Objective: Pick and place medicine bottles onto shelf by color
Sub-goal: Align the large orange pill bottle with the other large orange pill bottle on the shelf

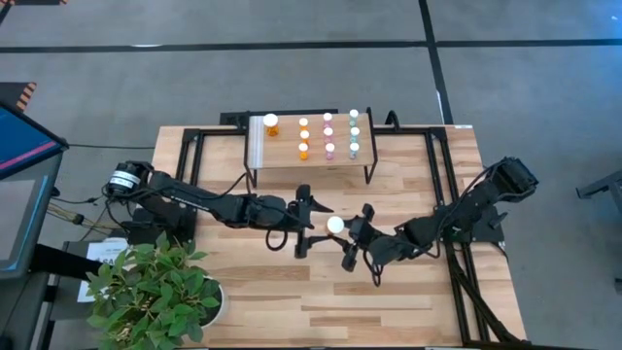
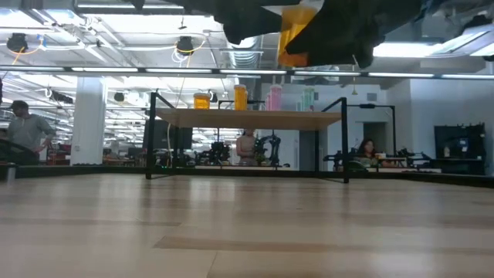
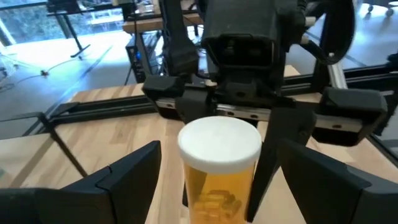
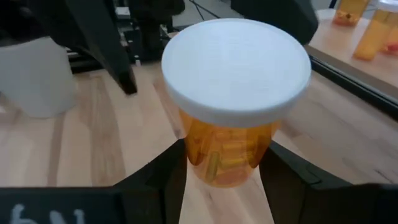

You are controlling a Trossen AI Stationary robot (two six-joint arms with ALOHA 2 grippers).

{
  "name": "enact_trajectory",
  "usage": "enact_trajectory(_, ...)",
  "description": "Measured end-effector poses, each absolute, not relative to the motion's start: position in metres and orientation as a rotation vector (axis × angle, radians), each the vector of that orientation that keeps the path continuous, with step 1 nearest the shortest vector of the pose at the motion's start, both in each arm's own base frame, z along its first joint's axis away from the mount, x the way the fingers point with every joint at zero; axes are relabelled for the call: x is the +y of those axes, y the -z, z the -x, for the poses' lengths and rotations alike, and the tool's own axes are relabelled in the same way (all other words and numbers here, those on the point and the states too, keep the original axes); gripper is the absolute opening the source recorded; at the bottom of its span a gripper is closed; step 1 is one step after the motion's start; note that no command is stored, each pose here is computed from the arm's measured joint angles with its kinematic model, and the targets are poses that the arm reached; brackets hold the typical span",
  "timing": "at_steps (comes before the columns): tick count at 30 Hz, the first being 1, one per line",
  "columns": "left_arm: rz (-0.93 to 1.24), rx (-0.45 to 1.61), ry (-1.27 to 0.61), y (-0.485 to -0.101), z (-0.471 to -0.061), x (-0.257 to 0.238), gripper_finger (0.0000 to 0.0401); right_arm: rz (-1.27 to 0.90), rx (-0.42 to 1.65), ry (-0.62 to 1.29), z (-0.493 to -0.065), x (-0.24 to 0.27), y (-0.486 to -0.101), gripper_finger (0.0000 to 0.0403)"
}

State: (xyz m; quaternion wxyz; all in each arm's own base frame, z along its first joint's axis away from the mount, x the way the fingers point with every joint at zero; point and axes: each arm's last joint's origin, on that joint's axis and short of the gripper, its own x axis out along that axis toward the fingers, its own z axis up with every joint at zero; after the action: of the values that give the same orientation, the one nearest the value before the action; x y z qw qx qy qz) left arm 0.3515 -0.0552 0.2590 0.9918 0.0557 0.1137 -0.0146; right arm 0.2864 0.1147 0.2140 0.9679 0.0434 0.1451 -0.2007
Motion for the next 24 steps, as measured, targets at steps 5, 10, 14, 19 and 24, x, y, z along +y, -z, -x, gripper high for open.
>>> enact_trajectory(5, -0.101, 0.210, 0.088, -0.261, -0.352, -0.057, 0.0311, -0.123, 0.256, 0.357, -0.289, 0.116, -0.219, 0.0189)
enact_trajectory(10, -0.097, 0.194, 0.111, -0.262, -0.352, -0.058, 0.0311, -0.122, 0.247, 0.346, -0.290, 0.116, -0.220, 0.0192)
enact_trajectory(14, -0.093, 0.184, 0.127, -0.263, -0.352, -0.058, 0.0311, -0.128, 0.244, 0.334, -0.294, 0.118, -0.215, 0.0190)
enact_trajectory(19, -0.085, 0.189, 0.151, -0.262, -0.352, -0.059, 0.0311, -0.108, 0.215, 0.314, -0.305, 0.121, -0.210, 0.0191)
enact_trajectory(24, -0.088, 0.218, 0.151, -0.260, -0.351, -0.059, 0.0311, -0.100, 0.231, 0.314, -0.310, 0.121, -0.207, 0.0192)
